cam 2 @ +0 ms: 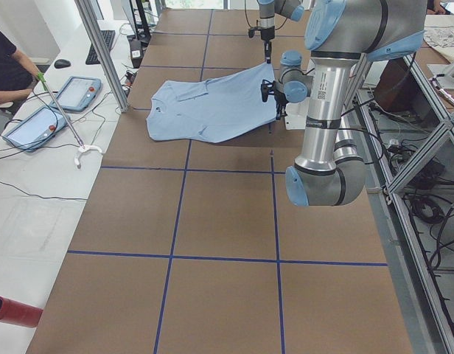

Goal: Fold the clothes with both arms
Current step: 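Lift the hem with both grippers and fold it toward the collar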

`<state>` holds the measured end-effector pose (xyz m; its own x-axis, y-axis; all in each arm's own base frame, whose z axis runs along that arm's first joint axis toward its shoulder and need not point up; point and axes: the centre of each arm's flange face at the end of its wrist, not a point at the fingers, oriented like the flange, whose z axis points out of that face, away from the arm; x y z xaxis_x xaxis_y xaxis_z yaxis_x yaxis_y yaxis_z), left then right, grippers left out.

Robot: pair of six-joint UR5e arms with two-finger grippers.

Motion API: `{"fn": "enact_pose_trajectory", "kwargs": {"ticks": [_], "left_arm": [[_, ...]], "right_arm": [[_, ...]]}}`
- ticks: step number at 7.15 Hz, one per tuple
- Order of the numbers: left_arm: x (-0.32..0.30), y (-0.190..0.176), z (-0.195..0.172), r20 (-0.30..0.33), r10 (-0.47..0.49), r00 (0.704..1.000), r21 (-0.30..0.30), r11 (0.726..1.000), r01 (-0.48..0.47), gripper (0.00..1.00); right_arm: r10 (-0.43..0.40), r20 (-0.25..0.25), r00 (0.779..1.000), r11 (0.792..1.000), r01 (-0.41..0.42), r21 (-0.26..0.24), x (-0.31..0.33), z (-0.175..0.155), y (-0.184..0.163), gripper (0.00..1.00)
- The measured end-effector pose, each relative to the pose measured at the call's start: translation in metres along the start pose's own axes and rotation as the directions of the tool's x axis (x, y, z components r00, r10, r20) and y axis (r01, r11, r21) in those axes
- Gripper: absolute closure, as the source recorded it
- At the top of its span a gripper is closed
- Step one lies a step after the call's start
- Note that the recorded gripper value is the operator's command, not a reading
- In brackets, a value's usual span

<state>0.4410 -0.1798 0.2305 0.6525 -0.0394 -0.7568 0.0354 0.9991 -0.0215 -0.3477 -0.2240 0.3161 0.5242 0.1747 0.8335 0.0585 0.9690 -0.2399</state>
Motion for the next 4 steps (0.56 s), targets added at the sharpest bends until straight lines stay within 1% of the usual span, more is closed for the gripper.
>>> {"fn": "enact_pose_trajectory", "kwargs": {"ticks": [1, 2, 3, 4], "left_arm": [[-0.007, 0.014, -0.012, 0.015, 0.053, 0.998, -0.022, 0.998, -0.053, 1.0], [-0.015, 0.029, -0.026, 0.009, 0.103, 0.995, -0.048, 0.994, -0.102, 1.0], [-0.017, 0.041, -0.035, -0.005, 0.131, 0.991, -0.067, 0.989, -0.131, 1.0], [-0.016, 0.044, -0.035, -0.008, 0.143, 0.99, -0.074, 0.987, -0.143, 1.0]], "right_arm": [[0.001, -0.008, 1.0, 0.999, -0.001, -0.051, 0.006, -0.004, 0.012, 1.0], [0.0, -0.014, 1.0, 0.996, -0.001, -0.089, 0.009, -0.004, 0.02, 1.0], [-0.001, -0.017, 1.0, 0.994, -0.001, -0.108, 0.01, -0.003, 0.023, 1.0], [-0.001, -0.013, 1.0, 0.994, -0.001, -0.106, 0.007, -0.001, 0.021, 1.0]]}}
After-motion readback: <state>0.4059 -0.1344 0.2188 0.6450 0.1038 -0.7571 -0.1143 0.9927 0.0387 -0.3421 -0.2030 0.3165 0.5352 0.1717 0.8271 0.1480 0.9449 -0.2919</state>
